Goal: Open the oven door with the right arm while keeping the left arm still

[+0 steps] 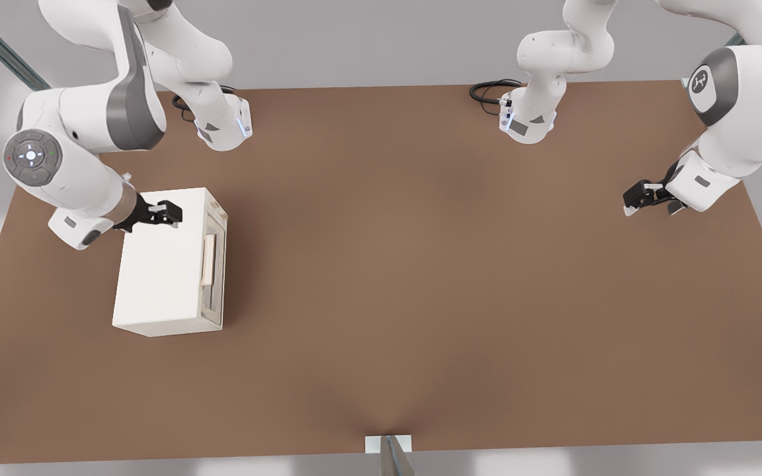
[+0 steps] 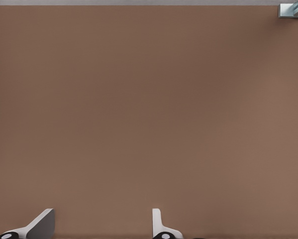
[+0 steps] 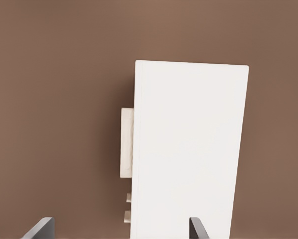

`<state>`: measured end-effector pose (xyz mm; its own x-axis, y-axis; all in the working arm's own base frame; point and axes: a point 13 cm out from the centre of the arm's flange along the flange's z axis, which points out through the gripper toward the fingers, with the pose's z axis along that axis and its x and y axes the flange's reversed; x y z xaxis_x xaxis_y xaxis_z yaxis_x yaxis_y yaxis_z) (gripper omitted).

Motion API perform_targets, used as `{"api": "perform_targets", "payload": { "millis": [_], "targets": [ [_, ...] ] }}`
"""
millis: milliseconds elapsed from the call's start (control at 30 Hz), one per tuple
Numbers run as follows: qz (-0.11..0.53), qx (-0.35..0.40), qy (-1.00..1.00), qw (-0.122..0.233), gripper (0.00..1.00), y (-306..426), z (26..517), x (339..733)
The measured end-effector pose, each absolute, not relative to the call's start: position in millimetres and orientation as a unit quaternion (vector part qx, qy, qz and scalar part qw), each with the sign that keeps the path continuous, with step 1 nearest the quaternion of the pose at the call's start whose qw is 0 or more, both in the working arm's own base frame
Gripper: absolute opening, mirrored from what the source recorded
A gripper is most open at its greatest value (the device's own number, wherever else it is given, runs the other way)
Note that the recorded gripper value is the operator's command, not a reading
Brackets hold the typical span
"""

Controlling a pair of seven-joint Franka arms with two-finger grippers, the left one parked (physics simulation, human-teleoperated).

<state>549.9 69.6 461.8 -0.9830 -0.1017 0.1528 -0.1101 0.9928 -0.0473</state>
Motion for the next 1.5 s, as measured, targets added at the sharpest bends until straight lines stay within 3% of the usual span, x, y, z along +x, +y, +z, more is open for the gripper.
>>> {"api": "perform_targets", "payload": {
  "millis": [133,167,200,233,367,433,633,700,933,1500],
  "targets": [
    [0.03,0.053,-0.995,0.074,1.0,69.4,462.2,551.3],
    [0.031,0.054,-0.995,0.073,0.84,70.3,467.0,551.1],
    [0.033,0.057,-0.995,0.077,0.46,71.9,468.7,550.9],
    [0.042,0.065,-0.993,0.086,0.0,77.9,464.3,552.3],
    [0.146,0.177,-0.959,0.165,0.0,182.8,391.4,528.4],
    [0.214,0.184,-0.939,0.198,0.0,183.9,346.1,531.4],
    [0.366,0.142,-0.903,0.175,0.0,154.8,296.2,561.2],
    [0.384,0.132,-0.899,0.165,0.0,159.6,290.5,560.9],
    [0.428,0.079,-0.883,0.178,0.0,134.3,256.0,536.8],
    [0.456,0.006,-0.879,0.142,0.0,106.8,228.3,538.8]
  ]
}}
